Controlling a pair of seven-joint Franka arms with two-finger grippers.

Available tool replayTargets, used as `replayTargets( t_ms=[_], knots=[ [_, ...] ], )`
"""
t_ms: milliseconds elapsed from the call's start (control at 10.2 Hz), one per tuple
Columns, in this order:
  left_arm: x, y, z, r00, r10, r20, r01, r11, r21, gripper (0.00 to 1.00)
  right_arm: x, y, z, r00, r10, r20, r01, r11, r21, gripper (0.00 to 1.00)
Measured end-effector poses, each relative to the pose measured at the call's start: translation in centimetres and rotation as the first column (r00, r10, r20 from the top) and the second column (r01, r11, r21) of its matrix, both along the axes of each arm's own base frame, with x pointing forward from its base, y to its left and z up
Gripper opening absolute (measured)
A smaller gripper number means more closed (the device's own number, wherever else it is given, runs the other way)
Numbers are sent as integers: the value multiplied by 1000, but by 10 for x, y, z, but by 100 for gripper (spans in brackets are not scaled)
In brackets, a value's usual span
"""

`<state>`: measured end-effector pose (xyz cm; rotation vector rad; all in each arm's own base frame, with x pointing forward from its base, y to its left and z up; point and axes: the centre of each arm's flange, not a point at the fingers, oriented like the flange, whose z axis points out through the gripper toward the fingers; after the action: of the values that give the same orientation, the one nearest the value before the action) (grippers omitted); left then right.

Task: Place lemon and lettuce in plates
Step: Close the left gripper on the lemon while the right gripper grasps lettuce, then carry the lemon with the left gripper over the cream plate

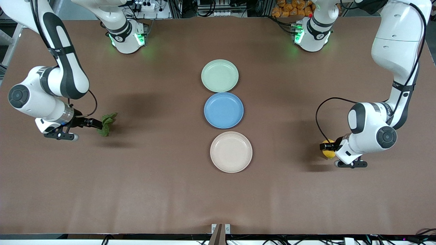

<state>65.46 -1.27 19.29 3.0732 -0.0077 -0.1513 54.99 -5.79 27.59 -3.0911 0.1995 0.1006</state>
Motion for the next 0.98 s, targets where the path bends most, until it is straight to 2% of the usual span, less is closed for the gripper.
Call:
replayTargets(
  t_ms=[196,392,588,784,980],
  knots=[
    [10,-11,14,999,-13,42,14,1000,-4,67,-7,0,-9,1000,-2,-4,2,1000,-1,100],
    [21,-36,42,994,-49,96,50,999,-6,67,-14,-2,-23,1000,-8,19,8,1000,-10,100],
    [27,-80,75,984,-94,152,96,995,-7,67,-22,-10,-62,998,-23,56,25,999,-31,100],
    [23,-142,93,978,-103,180,108,994,-16,67,-30,-16,-115,997,-31,69,35,998,-54,100],
    [11,-215,108,979,-54,197,63,997,-38,67,-31,-20,-134,997,-35,71,39,997,-62,100]
  ],
)
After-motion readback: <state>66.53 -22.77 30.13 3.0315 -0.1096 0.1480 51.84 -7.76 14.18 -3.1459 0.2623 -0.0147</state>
